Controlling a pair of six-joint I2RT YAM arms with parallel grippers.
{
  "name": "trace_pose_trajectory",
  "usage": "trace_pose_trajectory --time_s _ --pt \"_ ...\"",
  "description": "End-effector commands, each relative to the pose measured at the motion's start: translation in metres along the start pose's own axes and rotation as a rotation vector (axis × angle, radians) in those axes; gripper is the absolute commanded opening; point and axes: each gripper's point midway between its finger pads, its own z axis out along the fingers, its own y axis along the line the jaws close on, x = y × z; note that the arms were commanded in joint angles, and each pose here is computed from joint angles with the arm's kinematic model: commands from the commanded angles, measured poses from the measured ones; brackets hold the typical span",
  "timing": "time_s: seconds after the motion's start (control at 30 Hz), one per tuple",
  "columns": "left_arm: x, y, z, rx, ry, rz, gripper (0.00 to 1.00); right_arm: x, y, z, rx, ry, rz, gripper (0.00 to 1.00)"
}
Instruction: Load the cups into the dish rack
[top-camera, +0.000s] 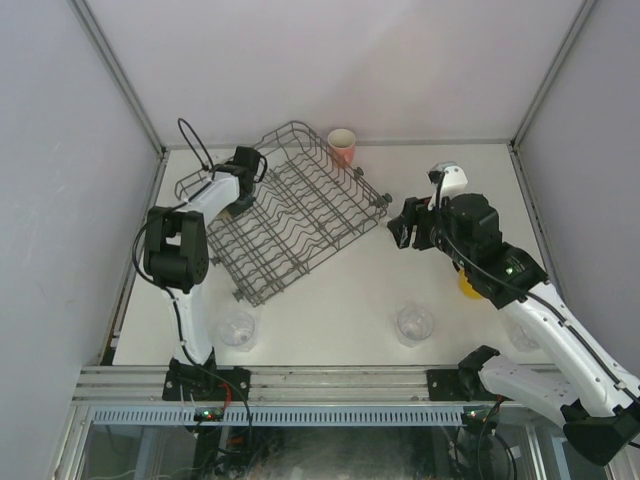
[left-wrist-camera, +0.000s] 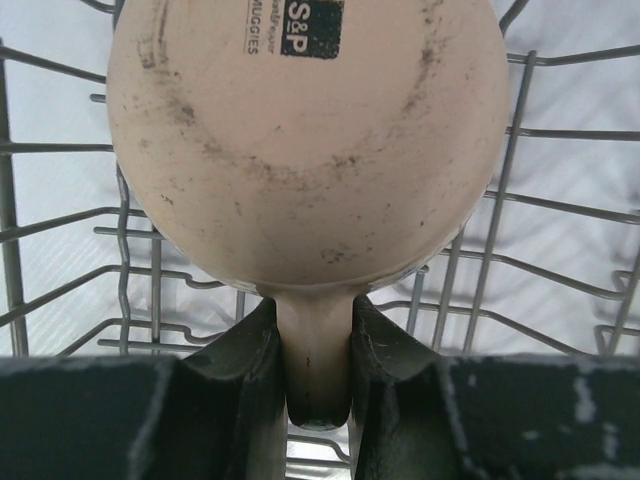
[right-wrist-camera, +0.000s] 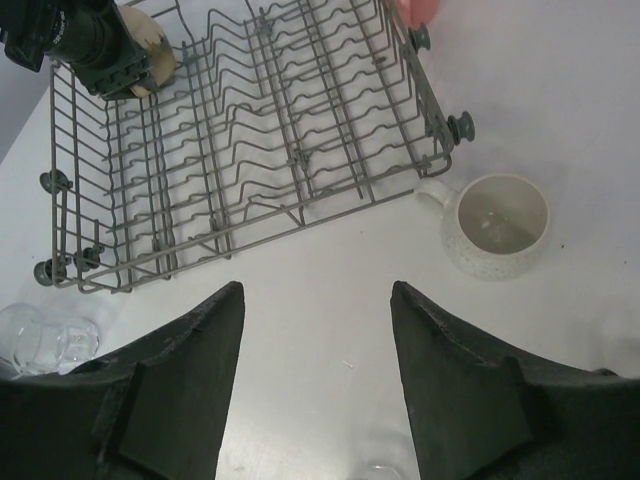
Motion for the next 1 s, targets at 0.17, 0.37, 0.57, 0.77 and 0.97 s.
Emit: trace_pose_trajectory --time_s 0.17,0.37,0.57,0.77,0.97 --pt "-0.025 0.007 0.004 -0.037 -0.106 -0.067 0.00 -0.003 0.001 0.000 -0.008 -0.030 0.036 0.60" --pt "-0.018 0.015 0.007 -0.081 -0.084 -0.071 0.01 0.004 0.001 -0.003 -0.011 -0.012 0.033 0.59" --pt "-0.007 0.022 0.012 -0.102 -0.059 -0.064 0.26 0.001 0.001 -0.005 -0.009 -0.025 0.031 0.59" --pt "-0.004 0.011 0.011 -0.057 -0.044 -0.060 0.39 0.004 0.002 -0.006 -0.013 -0.014 0.033 0.59" --pt "-0.005 0.000 0.011 -0.017 -0.027 -0.061 0.42 0.003 0.004 -0.008 -0.020 -0.018 0.031 0.58"
